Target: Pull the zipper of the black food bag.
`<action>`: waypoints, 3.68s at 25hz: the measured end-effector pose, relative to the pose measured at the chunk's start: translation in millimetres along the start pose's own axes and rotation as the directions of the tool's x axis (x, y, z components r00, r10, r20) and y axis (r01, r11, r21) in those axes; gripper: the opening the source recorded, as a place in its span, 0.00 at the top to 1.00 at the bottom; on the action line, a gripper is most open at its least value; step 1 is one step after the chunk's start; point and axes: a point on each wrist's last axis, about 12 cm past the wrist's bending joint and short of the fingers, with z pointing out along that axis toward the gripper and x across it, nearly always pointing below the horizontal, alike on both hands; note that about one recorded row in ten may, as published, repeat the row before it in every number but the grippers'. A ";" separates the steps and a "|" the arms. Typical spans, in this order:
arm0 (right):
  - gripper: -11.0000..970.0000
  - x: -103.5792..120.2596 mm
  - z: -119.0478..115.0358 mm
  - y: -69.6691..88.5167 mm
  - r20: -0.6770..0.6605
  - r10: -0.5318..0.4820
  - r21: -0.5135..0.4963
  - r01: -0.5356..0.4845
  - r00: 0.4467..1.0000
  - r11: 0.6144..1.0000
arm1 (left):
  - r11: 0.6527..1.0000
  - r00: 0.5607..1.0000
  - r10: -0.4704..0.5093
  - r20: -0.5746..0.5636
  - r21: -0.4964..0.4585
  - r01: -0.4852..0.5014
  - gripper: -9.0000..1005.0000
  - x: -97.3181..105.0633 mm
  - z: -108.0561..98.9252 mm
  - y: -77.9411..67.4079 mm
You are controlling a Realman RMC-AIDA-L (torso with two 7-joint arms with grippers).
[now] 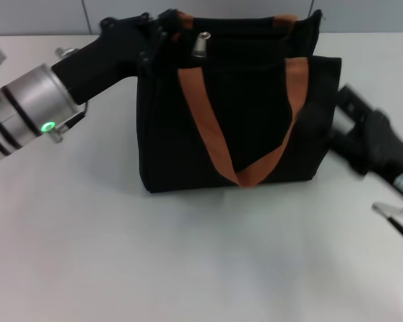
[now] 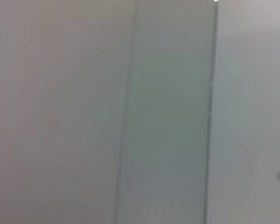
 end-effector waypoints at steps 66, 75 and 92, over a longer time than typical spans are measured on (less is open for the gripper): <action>0.57 -3.5 84.6 -45.7 -0.051 0.302 0.127 -0.293 0.952 0.947 | 0.986 0.996 0.062 0.069 0.150 -0.071 0.92 -19.4 57.5 -15.8; 0.65 -5.2 87.6 -46.6 -0.051 0.296 0.122 -0.288 0.954 0.950 | 0.985 0.995 0.061 0.076 0.158 -0.073 0.92 -20.5 57.9 -16.6; 0.99 -6.5 80.7 -48.4 -0.035 0.303 0.140 -0.296 0.952 0.945 | 0.983 0.994 0.074 0.081 0.160 -0.086 0.91 -20.5 57.5 -17.0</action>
